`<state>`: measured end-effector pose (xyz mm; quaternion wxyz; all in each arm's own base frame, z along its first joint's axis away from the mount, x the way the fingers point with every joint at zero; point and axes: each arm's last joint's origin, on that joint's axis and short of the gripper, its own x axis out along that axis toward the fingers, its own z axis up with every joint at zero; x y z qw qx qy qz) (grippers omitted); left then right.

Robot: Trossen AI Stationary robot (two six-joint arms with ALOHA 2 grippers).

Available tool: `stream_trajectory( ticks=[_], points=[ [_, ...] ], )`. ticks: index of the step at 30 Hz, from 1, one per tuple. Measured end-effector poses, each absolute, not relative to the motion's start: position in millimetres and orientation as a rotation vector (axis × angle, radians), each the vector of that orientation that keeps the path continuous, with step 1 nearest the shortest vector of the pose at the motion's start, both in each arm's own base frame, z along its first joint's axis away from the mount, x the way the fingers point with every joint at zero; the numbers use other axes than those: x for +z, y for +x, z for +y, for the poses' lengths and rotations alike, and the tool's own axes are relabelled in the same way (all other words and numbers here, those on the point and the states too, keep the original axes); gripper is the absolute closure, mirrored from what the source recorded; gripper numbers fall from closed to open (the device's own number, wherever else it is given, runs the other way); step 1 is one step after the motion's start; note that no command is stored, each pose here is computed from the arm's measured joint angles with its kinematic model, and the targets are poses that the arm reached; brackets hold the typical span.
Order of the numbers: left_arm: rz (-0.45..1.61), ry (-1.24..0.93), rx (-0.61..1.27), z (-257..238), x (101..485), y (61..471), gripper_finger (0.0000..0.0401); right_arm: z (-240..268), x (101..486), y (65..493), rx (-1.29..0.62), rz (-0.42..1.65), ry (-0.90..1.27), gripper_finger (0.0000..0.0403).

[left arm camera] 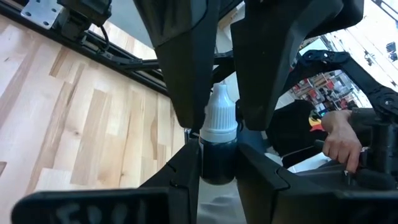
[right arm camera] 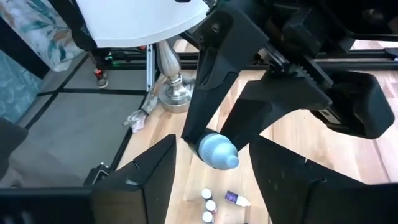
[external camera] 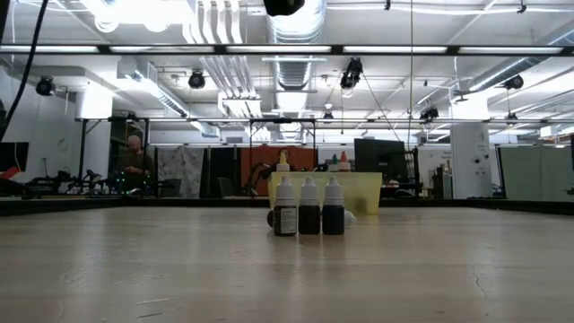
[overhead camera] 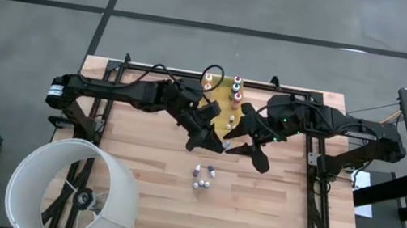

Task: Pick & Place food coloring
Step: Put the small green food coloring bottle into the yellow bin

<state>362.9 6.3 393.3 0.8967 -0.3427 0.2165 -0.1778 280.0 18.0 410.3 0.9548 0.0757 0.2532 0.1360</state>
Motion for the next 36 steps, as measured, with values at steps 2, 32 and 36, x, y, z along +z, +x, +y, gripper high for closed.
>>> stream_trajectory(
  ticks=[2,32,36],
  points=[
    [0.443,-0.707,-0.37,6.5,393.8,363.0,0.0337,18.0,409.3,281.2,0.276,0.518,0.155,0.0219],
    [0.442,-0.705,-0.424,9.4,395.2,362.6,0.0336,18.3,408.2,282.8,0.301,0.521,0.169,0.034],
    [0.427,-0.709,-0.439,9.2,396.7,363.3,0.0319,18.3,408.6,282.5,0.302,0.518,0.166,0.034]
  ],
)
